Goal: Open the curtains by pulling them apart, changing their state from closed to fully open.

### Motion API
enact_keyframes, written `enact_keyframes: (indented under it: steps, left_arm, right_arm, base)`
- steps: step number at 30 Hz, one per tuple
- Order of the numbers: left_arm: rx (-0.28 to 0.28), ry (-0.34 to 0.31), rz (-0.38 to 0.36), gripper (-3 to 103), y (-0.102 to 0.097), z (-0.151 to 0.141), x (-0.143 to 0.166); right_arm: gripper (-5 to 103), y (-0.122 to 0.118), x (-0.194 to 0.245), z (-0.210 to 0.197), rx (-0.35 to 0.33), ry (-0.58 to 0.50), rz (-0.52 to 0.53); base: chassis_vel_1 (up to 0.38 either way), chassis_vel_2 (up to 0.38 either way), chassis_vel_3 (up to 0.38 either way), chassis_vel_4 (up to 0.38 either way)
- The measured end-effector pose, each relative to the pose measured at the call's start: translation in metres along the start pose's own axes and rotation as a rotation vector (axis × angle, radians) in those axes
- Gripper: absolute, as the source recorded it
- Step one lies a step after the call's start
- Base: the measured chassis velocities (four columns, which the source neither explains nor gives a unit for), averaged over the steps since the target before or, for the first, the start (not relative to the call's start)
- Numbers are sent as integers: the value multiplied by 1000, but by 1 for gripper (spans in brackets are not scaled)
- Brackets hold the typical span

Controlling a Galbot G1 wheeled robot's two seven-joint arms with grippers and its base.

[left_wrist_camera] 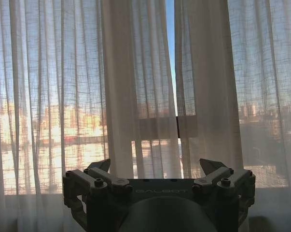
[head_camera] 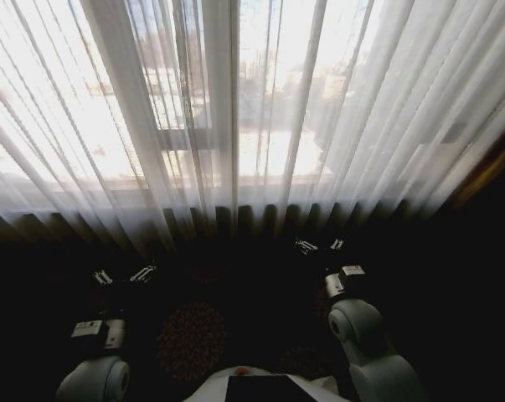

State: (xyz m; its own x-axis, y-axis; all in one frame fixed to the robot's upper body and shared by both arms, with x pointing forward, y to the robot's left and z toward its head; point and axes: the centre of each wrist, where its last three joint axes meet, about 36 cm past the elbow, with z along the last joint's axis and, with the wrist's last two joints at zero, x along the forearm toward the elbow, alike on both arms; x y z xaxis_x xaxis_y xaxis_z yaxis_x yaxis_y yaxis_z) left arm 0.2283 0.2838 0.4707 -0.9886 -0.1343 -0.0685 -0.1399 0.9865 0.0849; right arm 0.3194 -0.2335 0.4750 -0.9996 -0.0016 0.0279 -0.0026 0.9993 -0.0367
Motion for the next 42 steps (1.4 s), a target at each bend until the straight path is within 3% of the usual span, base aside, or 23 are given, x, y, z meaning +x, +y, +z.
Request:
enact_keyframes:
  steps: [40,42]
  left_arm:
    - [1,-19,-2,100,0,2,1]
    - [2,-18,-2,100,-1,3,1]
  right_arm:
    - [100,1,1,2,1,-21,-4]
    - [100,1,1,6,32,-29,-5]
  base:
    - [-285,281,290,-286]
    - [-2,16,28,3]
